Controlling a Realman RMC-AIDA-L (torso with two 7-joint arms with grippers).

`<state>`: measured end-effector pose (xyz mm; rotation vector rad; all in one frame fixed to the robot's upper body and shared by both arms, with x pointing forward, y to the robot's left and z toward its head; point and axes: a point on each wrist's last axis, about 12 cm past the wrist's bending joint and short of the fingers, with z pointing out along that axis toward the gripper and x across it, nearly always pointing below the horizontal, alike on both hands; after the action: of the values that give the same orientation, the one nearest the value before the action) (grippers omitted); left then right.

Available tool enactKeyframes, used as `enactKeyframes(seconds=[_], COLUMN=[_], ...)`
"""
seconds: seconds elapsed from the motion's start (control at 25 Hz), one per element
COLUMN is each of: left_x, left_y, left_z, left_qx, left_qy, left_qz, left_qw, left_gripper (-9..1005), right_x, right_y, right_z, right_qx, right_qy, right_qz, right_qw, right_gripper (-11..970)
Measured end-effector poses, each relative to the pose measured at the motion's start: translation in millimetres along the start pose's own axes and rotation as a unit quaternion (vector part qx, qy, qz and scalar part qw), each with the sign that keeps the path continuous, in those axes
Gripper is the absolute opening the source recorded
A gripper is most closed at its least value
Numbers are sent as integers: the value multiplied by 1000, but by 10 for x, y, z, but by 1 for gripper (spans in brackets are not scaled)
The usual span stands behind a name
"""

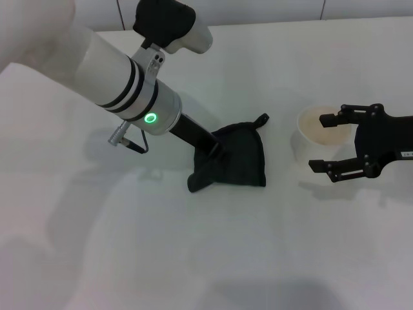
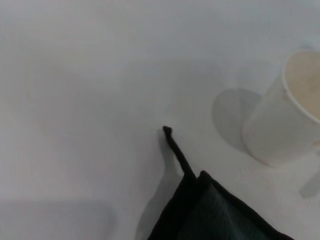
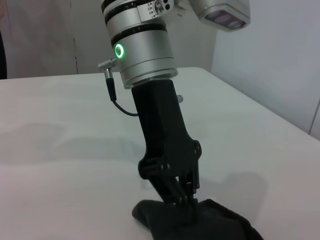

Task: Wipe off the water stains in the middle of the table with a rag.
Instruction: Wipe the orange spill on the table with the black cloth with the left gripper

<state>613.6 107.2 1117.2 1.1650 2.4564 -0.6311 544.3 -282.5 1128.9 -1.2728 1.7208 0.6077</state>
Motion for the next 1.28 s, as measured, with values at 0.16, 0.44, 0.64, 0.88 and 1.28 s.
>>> enactKeyframes(seconds=[0.16, 0.44, 0.64, 0.88, 1.28], left_x=[1, -16, -52, -89, -49], left_y=[47, 121, 174, 231, 72], left_z=[8, 1, -20, -60, -34], left_qx=[-22, -51, -66, -79, -36], left_qy=[-1, -15, -36, -53, 2], left_qz=[-10, -36, -56, -70, -2], left_qw=[1000, 998, 996, 993, 999], left_gripper=[67, 69, 71, 74, 78], right_x=[-4, -4, -2, -1, -12], right_y=[-2, -2, -1, 0, -11], right_z=[1, 1, 0, -5, 0], right_qx=[0, 0, 0, 1, 3], right_qy=[0, -1, -1, 0, 0], right_qz=[-1, 0, 1, 1, 0], right_qw=[1000, 1000, 1000, 1000, 1000], right_gripper=[869, 869, 869, 869, 869])
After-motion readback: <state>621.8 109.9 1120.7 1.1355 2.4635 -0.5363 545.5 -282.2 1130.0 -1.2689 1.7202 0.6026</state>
